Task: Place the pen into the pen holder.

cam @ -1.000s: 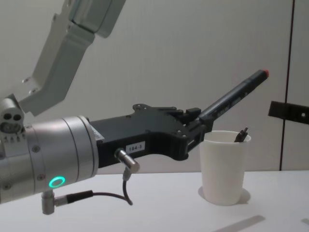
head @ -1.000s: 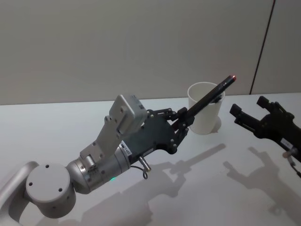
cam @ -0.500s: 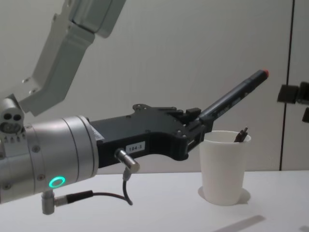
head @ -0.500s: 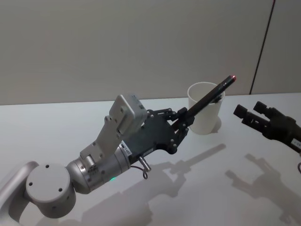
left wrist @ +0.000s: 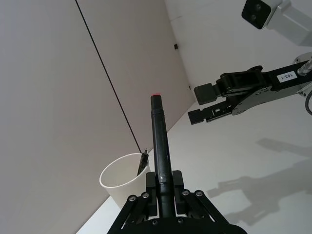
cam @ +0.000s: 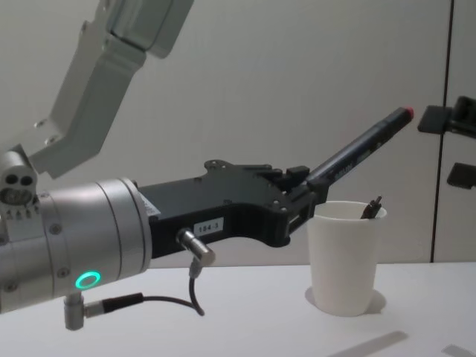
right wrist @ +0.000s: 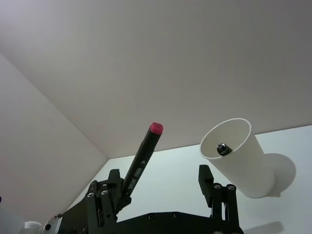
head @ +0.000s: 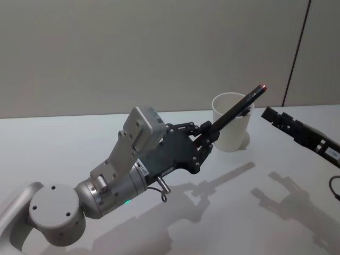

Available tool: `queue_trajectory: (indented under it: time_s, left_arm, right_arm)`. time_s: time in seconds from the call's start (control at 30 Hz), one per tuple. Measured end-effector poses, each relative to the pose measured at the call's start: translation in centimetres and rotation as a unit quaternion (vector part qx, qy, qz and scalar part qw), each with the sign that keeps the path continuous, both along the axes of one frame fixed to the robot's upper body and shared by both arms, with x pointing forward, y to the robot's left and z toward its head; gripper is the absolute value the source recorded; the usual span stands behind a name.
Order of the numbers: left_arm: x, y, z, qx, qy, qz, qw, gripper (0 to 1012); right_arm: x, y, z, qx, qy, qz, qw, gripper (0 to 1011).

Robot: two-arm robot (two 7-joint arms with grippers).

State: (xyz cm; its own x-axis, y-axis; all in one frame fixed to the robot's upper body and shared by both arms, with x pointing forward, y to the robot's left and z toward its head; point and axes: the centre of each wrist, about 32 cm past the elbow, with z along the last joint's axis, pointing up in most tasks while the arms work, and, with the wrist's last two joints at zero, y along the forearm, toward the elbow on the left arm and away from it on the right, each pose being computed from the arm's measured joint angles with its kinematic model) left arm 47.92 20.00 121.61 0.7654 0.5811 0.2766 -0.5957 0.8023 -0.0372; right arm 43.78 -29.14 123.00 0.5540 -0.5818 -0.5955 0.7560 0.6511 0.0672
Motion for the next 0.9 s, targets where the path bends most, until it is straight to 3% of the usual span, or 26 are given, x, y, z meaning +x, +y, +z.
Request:
queue_trajectory:
  time_s: [0.33, 0.9]
  left_arm:
    - [0.00, 0.00, 0.00, 0.000, 0.000, 0.000, 1.0000, 191]
    - [0.00, 0.00, 0.00, 0.000, 0.000, 0.000, 1.0000, 191]
  right_arm:
    - [0.7, 1.1, -0.5, 0.029, 0.021, 0.011, 0.9993, 1001]
    - [2.1, 3.0, -1.4, 0.067, 0.029, 0.037, 0.9967, 1001]
